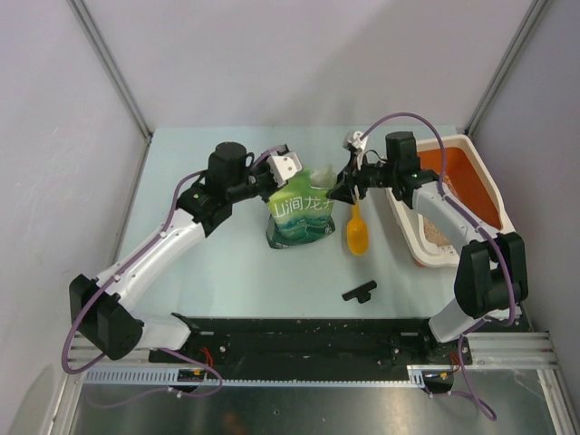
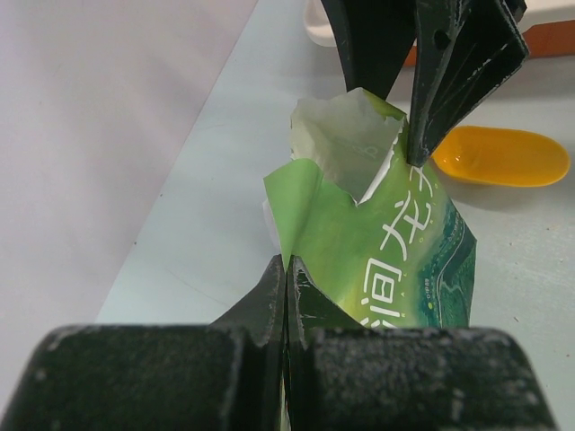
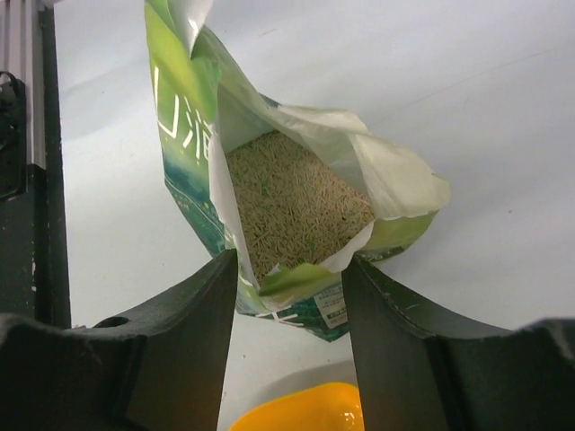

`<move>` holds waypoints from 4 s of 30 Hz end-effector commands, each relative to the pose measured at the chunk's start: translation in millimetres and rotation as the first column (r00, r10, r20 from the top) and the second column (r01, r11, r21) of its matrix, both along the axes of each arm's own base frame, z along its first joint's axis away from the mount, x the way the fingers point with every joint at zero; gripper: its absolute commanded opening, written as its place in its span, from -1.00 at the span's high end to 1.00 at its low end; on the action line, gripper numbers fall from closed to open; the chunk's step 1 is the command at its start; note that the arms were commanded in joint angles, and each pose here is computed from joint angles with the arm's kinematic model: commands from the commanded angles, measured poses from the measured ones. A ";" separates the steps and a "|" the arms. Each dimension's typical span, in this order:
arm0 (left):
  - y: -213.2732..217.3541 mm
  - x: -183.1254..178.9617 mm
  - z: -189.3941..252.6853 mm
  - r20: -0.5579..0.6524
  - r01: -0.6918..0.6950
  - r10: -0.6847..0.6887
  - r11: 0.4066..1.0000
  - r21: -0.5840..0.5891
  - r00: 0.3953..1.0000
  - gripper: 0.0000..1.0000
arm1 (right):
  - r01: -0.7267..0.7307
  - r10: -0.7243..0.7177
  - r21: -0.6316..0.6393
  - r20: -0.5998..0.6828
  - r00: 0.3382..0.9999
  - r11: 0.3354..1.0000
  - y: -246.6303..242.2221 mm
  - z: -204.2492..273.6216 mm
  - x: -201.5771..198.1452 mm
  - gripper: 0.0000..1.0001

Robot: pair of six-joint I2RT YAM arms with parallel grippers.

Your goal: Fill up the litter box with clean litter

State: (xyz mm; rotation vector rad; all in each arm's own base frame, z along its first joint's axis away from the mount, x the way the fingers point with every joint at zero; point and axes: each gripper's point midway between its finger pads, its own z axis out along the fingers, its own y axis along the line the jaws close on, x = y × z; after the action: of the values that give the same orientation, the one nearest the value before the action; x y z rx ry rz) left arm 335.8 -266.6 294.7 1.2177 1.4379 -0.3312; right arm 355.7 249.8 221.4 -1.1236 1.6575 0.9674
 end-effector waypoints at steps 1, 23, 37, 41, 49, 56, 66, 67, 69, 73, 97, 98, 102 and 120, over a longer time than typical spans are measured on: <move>-1.9 -3.6 44.1 0.099 0.007 0.003 0.995 -0.101 0.995 1.00 | -0.028 0.024 0.057 0.068 0.997 0.998 13.4 25.8 -1.9 -0.06; 7.6 4.0 91.4 0.101 -0.068 0.091 0.975 -0.213 0.991 0.60 | -0.034 0.030 0.084 0.047 0.998 0.996 24.8 21.4 1.8 0.68; 30.1 102.3 84.2 -0.033 -0.185 0.183 0.946 -0.265 0.983 0.83 | -0.021 0.017 0.086 0.049 0.999 0.996 25.3 20.4 6.6 0.87; 9.2 137.5 24.6 -0.164 -0.121 0.082 0.964 -0.238 0.983 1.00 | -0.018 0.013 0.081 0.059 0.998 0.997 25.2 20.3 7.4 0.87; -40.7 119.5 -23.0 -0.320 0.101 -0.198 0.950 -0.295 0.926 1.00 | -0.003 -0.001 0.052 0.087 0.996 0.999 21.6 15.8 11.9 0.87; -66.6 80.1 -34.1 -0.410 0.202 -0.344 0.915 -0.350 0.844 1.00 | 0.013 -0.014 0.014 0.114 0.993 1.000 16.0 11.3 13.6 0.88; -82.9 47.3 -43.3 -0.457 0.271 -0.431 0.887 -0.375 0.778 1.00 | 0.060 -0.058 -0.014 0.127 0.990 0.998 3.3 7.4 23.2 0.86; -83.2 44.7 -42.6 -0.461 0.278 -0.442 0.882 -0.381 0.769 1.00 | 0.072 -0.069 -0.023 0.130 0.989 0.997 0.8 5.4 25.6 0.84; -83.2 42.0 -44.3 -0.467 0.285 -0.452 0.878 -0.385 0.760 1.00 | 0.086 -0.082 -0.030 0.135 0.987 0.996 -2.6 3.9 28.9 0.81; -82.6 39.9 -42.6 -0.468 0.285 -0.454 0.876 -0.388 0.758 1.00 | 0.099 -0.094 -0.026 0.162 0.982 0.995 -3.6 9.9 31.9 0.77; 11.8 98.2 -29.1 -0.468 -0.068 -0.088 0.950 -0.306 0.879 1.00 | 0.042 -0.046 0.086 0.056 0.997 0.995 -13.9 12.5 32.9 -0.26; 17.7 97.6 -30.4 -0.471 -0.077 -0.074 0.952 -0.295 0.879 1.00 | 0.033 -0.040 0.097 0.071 0.997 0.995 -12.4 12.5 37.0 -0.27; 37.8 94.0 -31.8 -0.444 -0.088 -0.021 0.971 -0.223 0.896 1.00 | -0.040 0.032 0.157 0.057 0.998 0.987 -4.4 13.4 35.0 -0.31; 90.9 96.4 -38.8 -0.380 -0.179 0.151 0.983 -0.039 0.913 1.00 | -0.182 0.197 0.339 -0.007 0.980 0.923 19.0 10.4 41.6 -0.28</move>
State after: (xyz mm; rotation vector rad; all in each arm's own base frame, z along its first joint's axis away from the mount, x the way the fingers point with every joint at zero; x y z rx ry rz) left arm 441.3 -183.0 229.2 0.9408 1.8966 -0.5924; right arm 402.5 263.5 221.1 -1.0198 1.4436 1.2709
